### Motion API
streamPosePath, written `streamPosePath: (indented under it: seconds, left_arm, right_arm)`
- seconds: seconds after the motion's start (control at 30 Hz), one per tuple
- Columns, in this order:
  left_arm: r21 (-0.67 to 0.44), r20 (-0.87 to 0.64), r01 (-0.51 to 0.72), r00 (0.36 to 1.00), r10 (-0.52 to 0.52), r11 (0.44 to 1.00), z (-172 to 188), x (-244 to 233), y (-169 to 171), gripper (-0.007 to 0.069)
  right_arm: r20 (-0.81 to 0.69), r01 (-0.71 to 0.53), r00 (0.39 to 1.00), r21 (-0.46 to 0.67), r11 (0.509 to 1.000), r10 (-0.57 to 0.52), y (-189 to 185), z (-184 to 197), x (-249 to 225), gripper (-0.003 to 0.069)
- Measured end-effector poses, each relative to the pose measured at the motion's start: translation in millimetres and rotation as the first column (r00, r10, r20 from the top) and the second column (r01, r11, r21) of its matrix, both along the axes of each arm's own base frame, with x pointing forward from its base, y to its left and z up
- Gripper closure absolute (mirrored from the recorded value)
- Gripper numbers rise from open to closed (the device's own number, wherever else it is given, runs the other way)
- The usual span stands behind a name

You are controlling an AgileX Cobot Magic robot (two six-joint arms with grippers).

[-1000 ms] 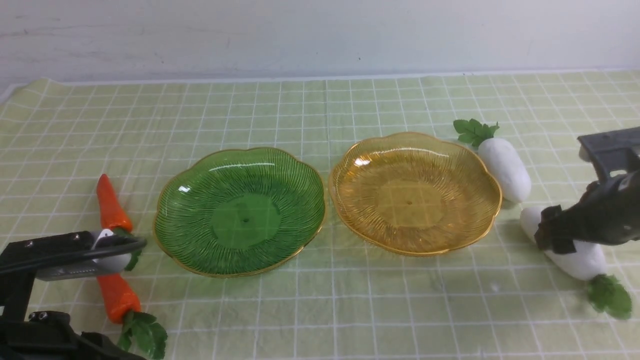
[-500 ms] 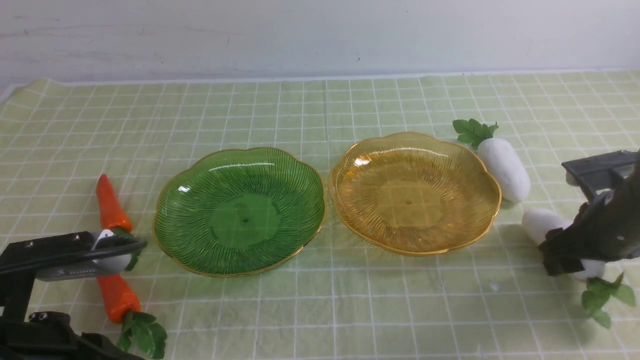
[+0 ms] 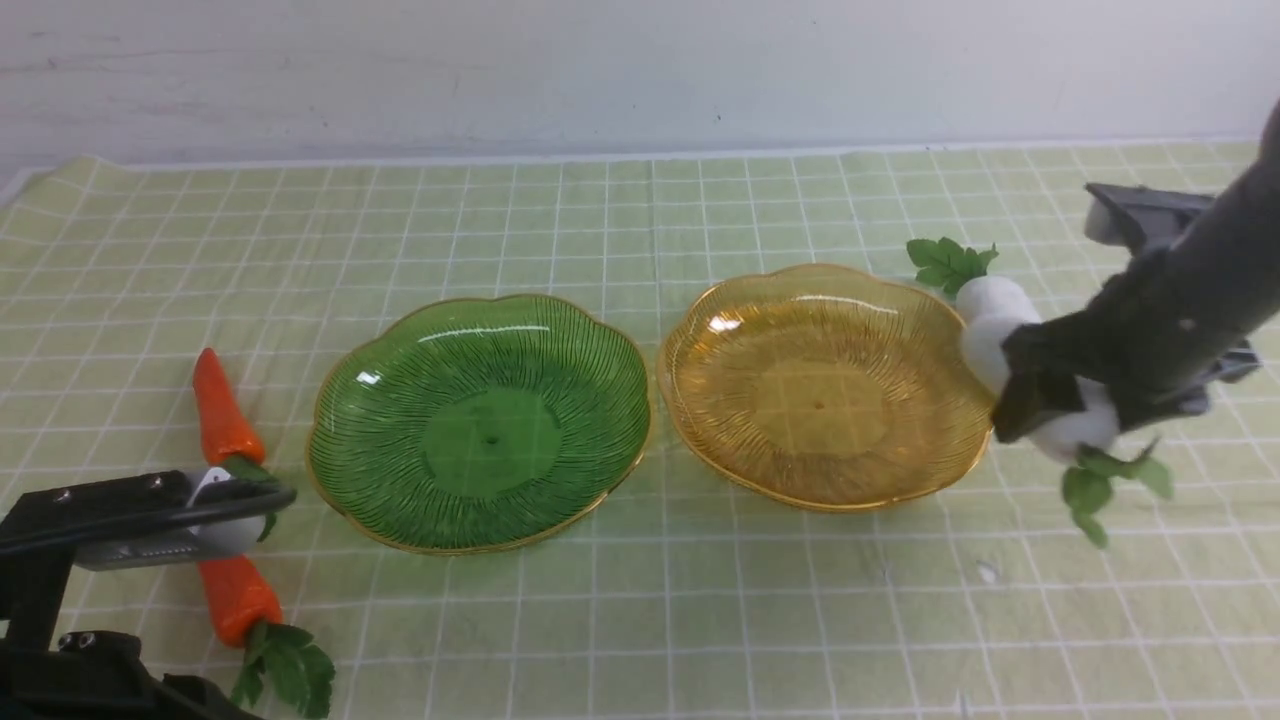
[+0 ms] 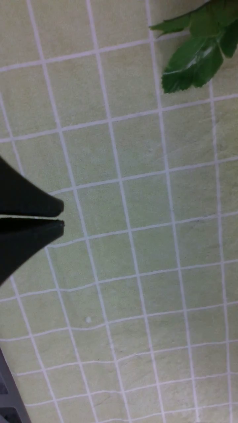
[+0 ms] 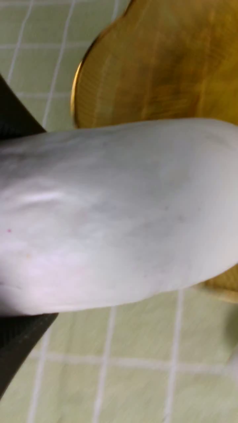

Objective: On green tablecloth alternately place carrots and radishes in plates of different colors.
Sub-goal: 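Place the white radish on the plate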

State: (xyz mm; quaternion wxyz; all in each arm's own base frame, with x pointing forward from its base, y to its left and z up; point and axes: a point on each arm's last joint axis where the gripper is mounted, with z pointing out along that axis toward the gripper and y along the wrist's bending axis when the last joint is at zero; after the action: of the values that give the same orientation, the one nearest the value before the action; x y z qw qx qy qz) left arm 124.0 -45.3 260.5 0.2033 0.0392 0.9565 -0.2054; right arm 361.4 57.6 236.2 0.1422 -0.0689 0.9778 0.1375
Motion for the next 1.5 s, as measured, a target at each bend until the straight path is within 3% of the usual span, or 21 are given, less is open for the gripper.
streamPosePath:
  seconds: [0.23, 0.5, 0.63, 0.77, 0.93, 1.2, 1.5]
  left_arm:
    - [-0.003, -0.004, -0.006, 1.000, 0.006, 1.000, -0.1, 0.1, 0.0, 0.0632]
    - [-0.029, -0.039, -0.031, 0.999, 0.030, 0.999, -0.2, -1.6, -1.2, 0.0632]
    - [-0.031, -0.042, -0.030, 0.999, 0.029, 0.999, -0.3, -1.9, -1.5, 0.0632]
    - [-0.031, -0.044, -0.030, 0.999, 0.029, 0.999, -0.3, -2.0, -1.5, 0.0632]
    - [-0.032, -0.046, -0.032, 0.998, 0.031, 0.999, -0.3, -2.1, -1.5, 0.0632]
    - [-0.033, -0.046, -0.032, 0.998, 0.031, 0.999, -0.3, -2.1, -1.5, 0.0632]
    - [-0.033, -0.046, -0.032, 0.998, 0.031, 0.999, -0.3, -2.1, -1.5, 0.0632]
  right_arm:
    - [0.153, -0.032, 0.988, 0.012, 0.999, 0.030, 29.7, -16.6, 20.0, 0.0172]
    - [0.206, 0.002, 0.978, -0.005, 1.000, -0.001, 31.5, -41.8, 37.0, 0.0172]
    - [0.229, 0.011, 0.973, -0.006, 1.000, -0.009, 31.1, -42.1, 39.4, 0.0139]
    - [0.280, -0.007, 0.960, -0.064, 0.998, 0.024, 27.6, -41.0, 43.0, 0.0037]
    - [0.354, -0.012, 0.934, -0.131, 0.991, 0.058, 23.3, -38.4, 48.7, 0.0023]
    - [0.584, 0.225, 0.797, -0.045, 0.973, -0.157, -20.0, -29.1, 78.1, 0.0033]
    - [0.554, 0.274, 0.807, -0.042, 0.961, -0.206, -37.3, -63.9, 109.7, 0.0066]
